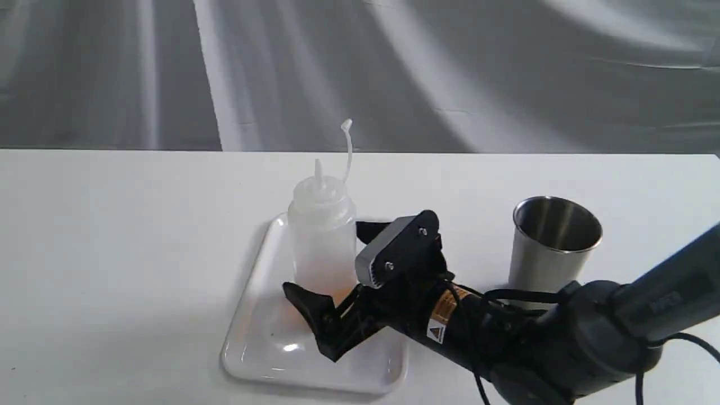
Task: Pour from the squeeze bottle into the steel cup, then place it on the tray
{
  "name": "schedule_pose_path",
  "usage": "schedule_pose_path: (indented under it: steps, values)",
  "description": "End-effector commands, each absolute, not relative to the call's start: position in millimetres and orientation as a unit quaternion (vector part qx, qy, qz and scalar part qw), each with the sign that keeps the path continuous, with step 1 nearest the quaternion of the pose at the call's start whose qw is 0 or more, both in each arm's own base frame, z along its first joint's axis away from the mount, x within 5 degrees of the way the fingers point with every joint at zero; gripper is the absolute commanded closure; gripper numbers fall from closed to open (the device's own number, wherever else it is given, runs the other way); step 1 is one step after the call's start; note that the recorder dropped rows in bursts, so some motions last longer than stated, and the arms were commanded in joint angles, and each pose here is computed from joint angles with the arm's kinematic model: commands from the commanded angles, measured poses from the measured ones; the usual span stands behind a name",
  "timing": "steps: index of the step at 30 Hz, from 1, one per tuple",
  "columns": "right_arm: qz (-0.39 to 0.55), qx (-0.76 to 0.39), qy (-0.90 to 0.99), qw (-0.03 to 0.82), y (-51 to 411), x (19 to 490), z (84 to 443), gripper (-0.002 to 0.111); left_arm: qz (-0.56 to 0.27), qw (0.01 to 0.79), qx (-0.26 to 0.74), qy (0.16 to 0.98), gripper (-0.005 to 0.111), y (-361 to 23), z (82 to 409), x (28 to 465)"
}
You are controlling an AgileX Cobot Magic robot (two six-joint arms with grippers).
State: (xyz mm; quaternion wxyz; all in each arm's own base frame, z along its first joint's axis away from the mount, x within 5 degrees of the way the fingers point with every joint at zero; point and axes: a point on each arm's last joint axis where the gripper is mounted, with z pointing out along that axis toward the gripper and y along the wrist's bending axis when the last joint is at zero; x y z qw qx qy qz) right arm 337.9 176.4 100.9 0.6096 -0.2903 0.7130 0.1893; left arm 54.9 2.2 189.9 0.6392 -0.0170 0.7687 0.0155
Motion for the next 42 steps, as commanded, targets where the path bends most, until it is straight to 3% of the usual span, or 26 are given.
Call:
schedule_pose_path:
  steps: [1, 26, 42]
  values:
    - [0.191, -0.295, 0.707, 0.613, 173.7, 328.1, 111.8, 0.003, 0.014, 0.641, -0.018, 0.767, 0.098, 2.1, 189.1, 55.0]
    - [0.196, -0.31, 0.673, 0.642, 132.2, 227.9, 182.4, 0.003, 0.013, 0.641, -0.018, 0.767, 0.098, 2.1, 189.1, 55.0]
    - [0.288, -0.312, 0.62, 0.66, 111.7, 151.5, 218.3, 0.003, 0.014, 0.641, -0.017, 0.767, 0.098, 2.1, 189.1, 55.0]
